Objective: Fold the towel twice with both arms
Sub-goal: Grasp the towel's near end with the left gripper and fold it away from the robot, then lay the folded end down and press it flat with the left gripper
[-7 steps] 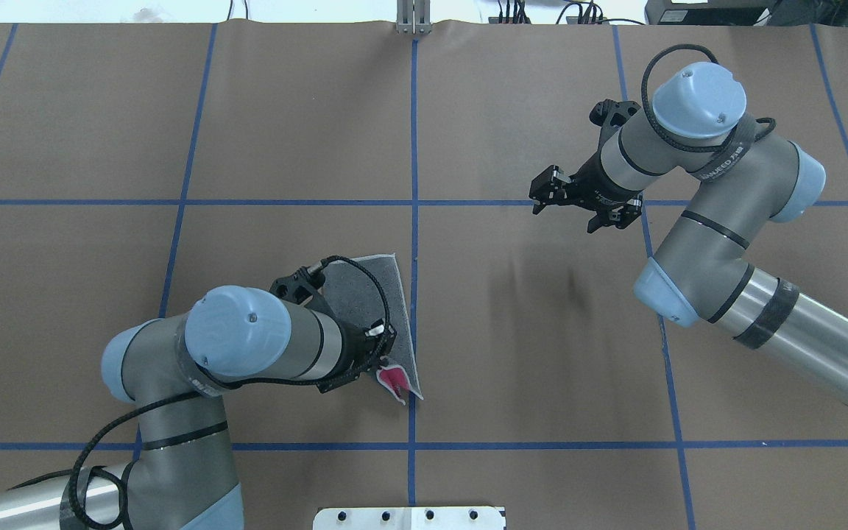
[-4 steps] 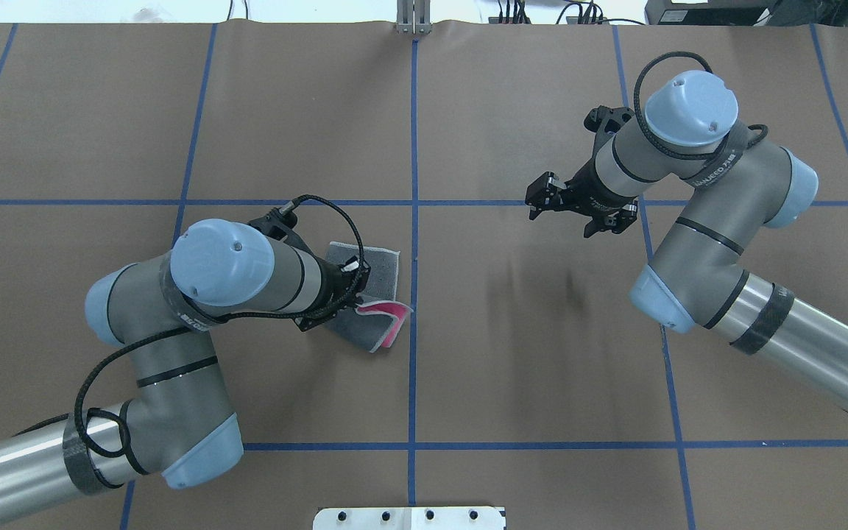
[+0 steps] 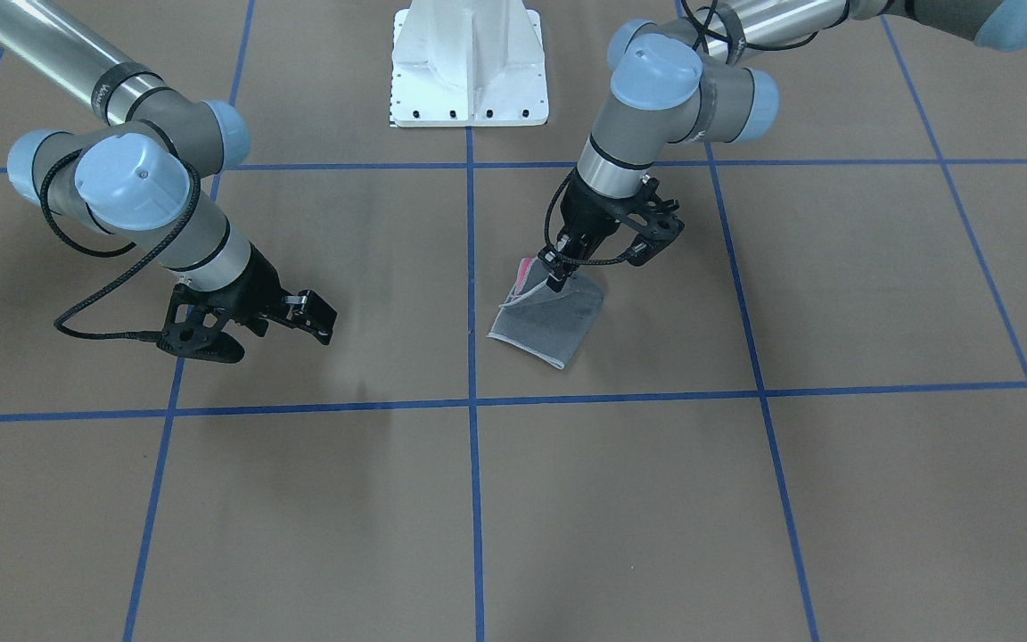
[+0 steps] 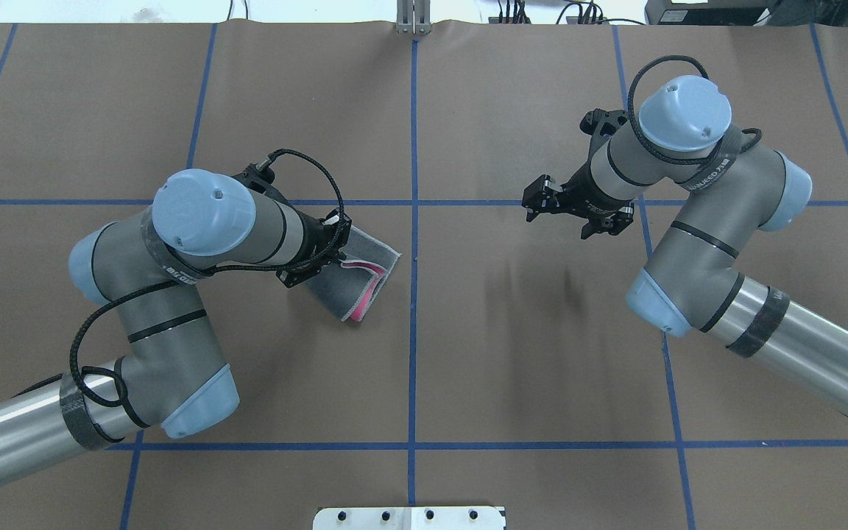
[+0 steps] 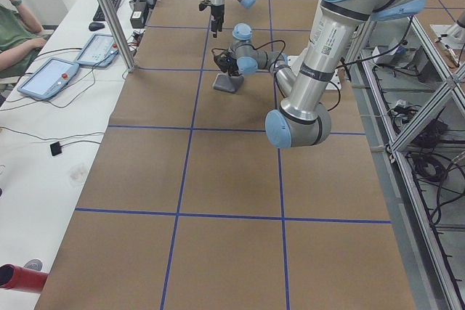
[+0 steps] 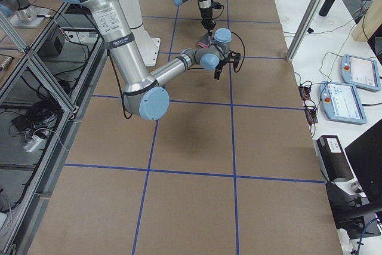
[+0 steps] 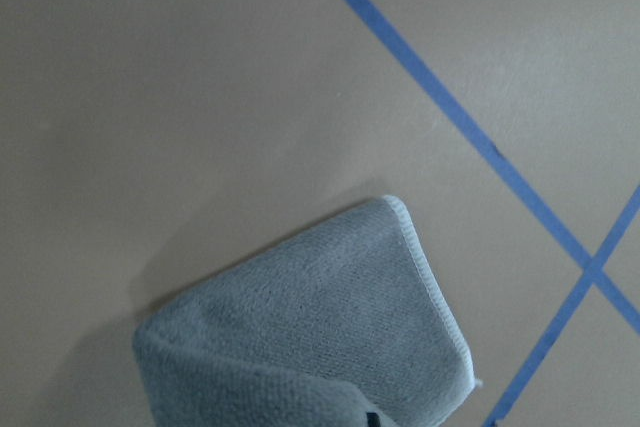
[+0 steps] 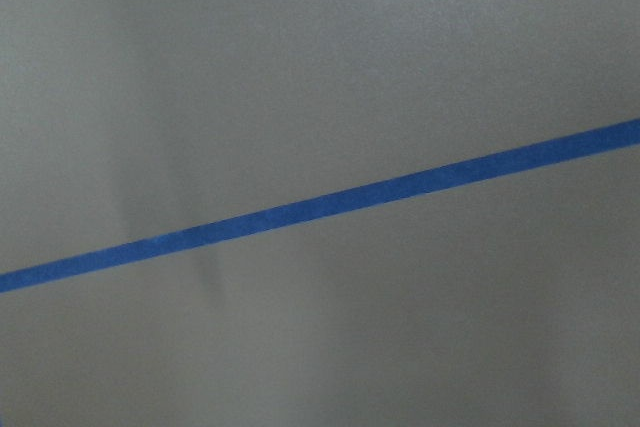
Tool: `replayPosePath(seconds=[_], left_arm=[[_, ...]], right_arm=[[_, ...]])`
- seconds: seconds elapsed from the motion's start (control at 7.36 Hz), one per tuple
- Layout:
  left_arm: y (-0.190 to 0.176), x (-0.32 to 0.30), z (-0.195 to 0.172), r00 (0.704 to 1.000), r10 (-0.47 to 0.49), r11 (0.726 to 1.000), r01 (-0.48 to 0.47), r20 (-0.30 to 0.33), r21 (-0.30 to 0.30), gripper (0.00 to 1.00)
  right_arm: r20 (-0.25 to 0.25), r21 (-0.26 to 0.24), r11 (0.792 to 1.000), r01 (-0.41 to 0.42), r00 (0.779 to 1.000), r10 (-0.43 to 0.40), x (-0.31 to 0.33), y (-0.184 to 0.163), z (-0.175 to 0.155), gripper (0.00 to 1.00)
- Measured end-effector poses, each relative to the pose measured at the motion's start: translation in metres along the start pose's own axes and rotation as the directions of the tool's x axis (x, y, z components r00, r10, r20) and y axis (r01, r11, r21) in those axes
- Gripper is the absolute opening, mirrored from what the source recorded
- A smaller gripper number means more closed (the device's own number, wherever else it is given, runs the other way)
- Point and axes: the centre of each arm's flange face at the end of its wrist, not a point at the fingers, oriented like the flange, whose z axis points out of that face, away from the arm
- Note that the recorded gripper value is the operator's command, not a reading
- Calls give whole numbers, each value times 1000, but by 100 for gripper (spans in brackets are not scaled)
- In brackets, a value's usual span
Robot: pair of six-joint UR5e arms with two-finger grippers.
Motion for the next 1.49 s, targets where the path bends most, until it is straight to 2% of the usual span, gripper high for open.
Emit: replayPosePath(seconds=[0.41,0.95,1.09,1.22,1.36,1.49], left_arm=[[-7,16,-2,1000,-17,1000,18,-24,6,0],[-30,42,36,994,-99,995,100,-42,25,0],[-37,42,43,992,-120,992,121,-35,37,7],[-42,43,49,991,-133,990,134,-30,47,76],[-45,45,51,990,-138,989,140,-32,52,100],[-46,51,53,990,-139,989,141,-38,52,100]], right_arm=[[-15,10,1000,7,1000,-7,-2,5,10,99],[-22,17,1000,16,1000,-15,-5,12,17,99],[-23,17,1000,16,1000,-16,-5,12,18,99],[-23,16,1000,17,1000,-17,-6,13,18,99],[-24,15,1000,18,1000,-18,-6,13,19,99],[-24,14,1000,18,1000,-18,-6,14,20,99]])
